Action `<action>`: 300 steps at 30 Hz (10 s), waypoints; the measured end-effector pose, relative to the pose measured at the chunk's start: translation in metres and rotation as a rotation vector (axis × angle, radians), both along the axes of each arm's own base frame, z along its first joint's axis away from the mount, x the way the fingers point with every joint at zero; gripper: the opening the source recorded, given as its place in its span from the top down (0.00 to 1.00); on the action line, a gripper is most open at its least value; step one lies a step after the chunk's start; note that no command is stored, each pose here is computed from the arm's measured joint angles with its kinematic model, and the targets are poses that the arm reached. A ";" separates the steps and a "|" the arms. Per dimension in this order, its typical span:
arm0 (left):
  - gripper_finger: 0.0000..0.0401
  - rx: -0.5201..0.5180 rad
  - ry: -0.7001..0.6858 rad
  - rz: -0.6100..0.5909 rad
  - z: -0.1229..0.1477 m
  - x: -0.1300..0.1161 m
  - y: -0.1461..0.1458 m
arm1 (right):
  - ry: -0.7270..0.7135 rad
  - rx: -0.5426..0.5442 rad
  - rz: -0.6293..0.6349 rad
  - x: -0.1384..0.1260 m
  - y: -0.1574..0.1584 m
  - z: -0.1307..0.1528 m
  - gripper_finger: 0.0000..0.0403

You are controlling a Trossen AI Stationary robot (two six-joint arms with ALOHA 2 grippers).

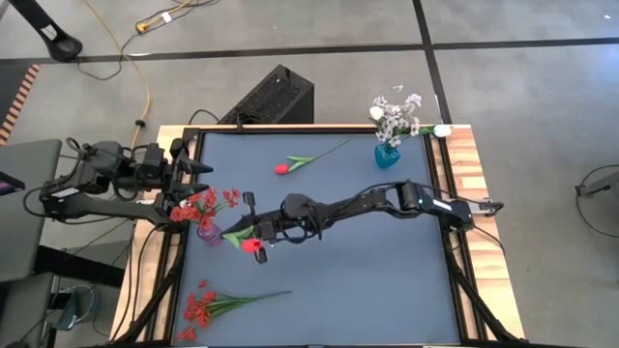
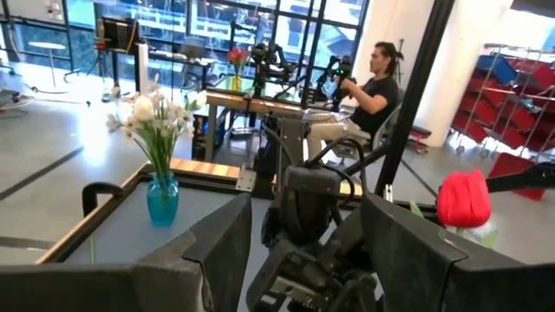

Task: Sort flowers into vase by color
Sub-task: Put the right red flower into the purple vase, then put the red flowers into the purple vase

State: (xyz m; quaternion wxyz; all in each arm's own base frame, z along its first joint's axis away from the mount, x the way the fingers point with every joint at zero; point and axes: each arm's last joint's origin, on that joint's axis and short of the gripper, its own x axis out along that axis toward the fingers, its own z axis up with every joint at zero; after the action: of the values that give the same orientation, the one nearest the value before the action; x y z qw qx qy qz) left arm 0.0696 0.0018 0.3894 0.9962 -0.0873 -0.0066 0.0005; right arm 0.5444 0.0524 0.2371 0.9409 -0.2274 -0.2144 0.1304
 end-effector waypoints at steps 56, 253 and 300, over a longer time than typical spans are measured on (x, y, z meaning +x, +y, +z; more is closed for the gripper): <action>0.49 -0.033 0.039 0.000 -0.004 0.001 0.000 | 0.302 0.287 -0.101 0.023 -0.021 0.014 0.93; 0.49 -0.057 -0.047 0.091 0.004 0.000 0.003 | 1.014 0.117 0.033 -0.079 0.042 -0.130 0.72; 0.49 -0.060 0.010 0.092 -0.001 0.001 0.003 | 1.171 0.157 -0.052 -0.067 0.013 -0.153 0.88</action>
State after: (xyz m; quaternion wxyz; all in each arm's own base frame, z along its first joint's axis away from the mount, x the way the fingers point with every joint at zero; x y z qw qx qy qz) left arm 0.0701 0.0045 0.3882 0.9920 -0.1166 -0.0054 0.0472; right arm 0.4778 0.0658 0.0843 0.9195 -0.0526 0.3372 0.1949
